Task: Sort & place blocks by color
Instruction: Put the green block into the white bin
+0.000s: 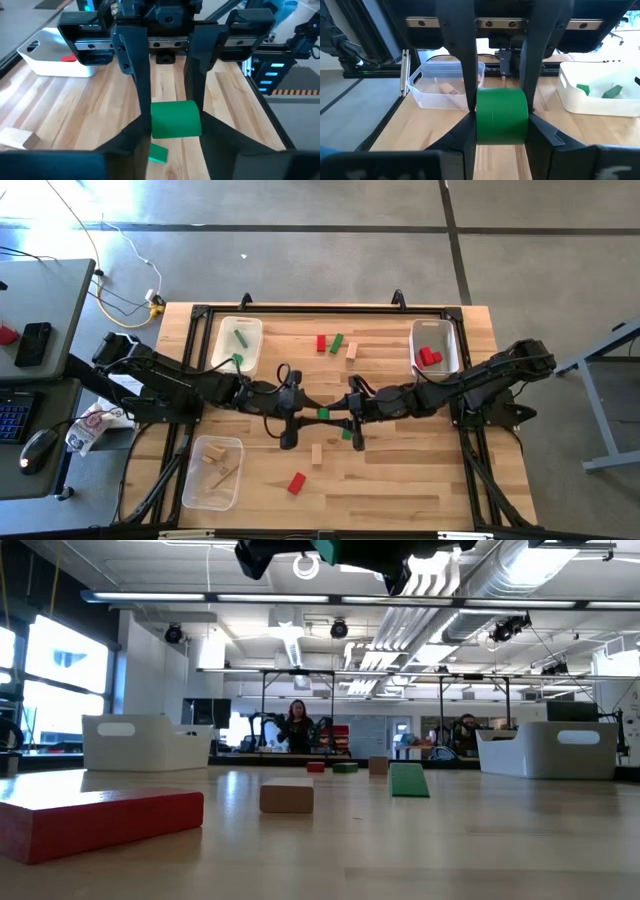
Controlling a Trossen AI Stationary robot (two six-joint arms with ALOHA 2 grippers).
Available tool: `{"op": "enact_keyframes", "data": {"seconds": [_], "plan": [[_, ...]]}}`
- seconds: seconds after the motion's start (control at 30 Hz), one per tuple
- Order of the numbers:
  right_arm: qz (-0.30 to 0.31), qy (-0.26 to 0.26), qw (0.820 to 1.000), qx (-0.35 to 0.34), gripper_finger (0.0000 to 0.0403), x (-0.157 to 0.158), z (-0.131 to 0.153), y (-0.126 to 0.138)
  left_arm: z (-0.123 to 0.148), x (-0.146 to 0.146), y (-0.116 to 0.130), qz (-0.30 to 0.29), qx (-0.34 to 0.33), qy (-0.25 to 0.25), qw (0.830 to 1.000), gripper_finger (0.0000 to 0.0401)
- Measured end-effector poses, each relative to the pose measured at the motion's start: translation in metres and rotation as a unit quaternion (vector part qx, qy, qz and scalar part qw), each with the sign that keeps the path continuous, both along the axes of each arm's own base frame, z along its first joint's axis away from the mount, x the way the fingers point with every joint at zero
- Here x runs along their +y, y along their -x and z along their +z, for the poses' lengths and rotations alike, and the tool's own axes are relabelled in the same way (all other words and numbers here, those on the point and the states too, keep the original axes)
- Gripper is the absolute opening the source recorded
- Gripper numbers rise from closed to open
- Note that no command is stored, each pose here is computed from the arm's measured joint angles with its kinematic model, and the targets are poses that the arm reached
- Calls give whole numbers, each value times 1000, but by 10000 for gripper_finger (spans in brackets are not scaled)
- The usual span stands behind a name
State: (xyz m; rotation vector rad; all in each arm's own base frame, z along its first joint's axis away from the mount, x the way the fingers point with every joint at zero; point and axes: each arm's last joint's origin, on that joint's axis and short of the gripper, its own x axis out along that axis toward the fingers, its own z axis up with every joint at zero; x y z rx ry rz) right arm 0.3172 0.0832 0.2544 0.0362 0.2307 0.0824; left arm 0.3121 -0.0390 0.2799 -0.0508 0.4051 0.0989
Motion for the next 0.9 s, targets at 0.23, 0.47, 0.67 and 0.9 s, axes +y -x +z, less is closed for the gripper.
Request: {"op": "enact_keyframes", "data": {"seconds": [0.23,0.47,0.67,0.9], "plan": [[-14,5,1000,-2,172,-1,0,0,0,0,0,-3,0,-7,1000,100],[-55,12,998,7,223,-3,-2,0,-5,2,3,11,36,-28,999,100],[-112,24,993,13,226,-10,-3,0,-13,14,9,35,91,-41,994,100],[-145,14,989,14,226,-23,-4,-2,-23,35,18,103,161,-75,979,100]]}}
